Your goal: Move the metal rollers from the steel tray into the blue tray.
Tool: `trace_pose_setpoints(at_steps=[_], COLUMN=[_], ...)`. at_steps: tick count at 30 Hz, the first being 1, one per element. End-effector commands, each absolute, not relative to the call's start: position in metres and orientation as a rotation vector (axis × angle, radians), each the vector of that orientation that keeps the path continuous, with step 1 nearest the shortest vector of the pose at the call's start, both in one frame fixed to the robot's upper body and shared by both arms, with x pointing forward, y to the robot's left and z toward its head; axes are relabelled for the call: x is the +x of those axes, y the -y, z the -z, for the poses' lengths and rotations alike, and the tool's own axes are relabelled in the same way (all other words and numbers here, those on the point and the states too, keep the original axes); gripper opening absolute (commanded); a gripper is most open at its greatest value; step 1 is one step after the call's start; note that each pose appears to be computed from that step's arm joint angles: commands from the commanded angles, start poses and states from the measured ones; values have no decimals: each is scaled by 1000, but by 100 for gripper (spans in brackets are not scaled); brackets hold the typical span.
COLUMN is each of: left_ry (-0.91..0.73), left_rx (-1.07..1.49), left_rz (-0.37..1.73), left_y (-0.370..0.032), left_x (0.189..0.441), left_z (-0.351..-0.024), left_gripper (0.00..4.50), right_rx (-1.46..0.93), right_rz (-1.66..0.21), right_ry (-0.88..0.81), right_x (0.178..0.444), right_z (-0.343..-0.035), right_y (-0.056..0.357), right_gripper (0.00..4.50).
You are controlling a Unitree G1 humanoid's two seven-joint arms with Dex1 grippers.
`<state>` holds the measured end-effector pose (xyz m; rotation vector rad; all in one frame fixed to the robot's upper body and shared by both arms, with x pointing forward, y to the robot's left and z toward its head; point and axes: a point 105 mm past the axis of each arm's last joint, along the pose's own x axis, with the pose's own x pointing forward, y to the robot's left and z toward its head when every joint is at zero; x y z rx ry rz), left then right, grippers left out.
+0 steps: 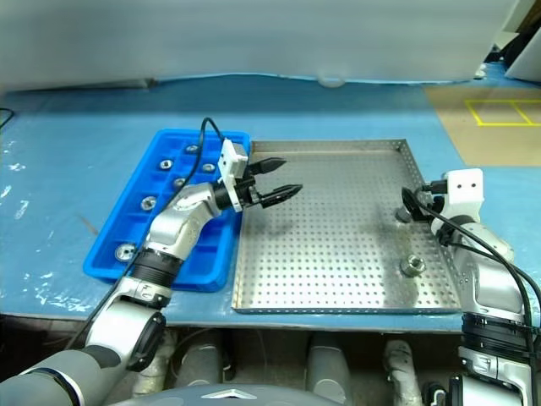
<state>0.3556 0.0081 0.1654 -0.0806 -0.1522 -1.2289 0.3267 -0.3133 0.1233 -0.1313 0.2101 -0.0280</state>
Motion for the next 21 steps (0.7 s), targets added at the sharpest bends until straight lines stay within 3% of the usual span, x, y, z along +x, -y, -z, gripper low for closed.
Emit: trace_pose_setpoints(at_steps=[1, 11, 21], left_ry=[215, 212, 218], left_rx=[-65, -54, -23], left_rz=[1251, 1227, 1147], left_y=[-3, -6, -24], left_x=[357, 356, 357], left_z=[-179, -172, -171], left_gripper=[447, 447, 447], right_rx=[-88, -70, -73], right_rz=[-2, -53, -42], right_ry=[-157, -224, -378], right_x=[325, 343, 361], right_z=[-142, -130, -93], right_y=[308, 297, 299], right_gripper=[430, 430, 430])
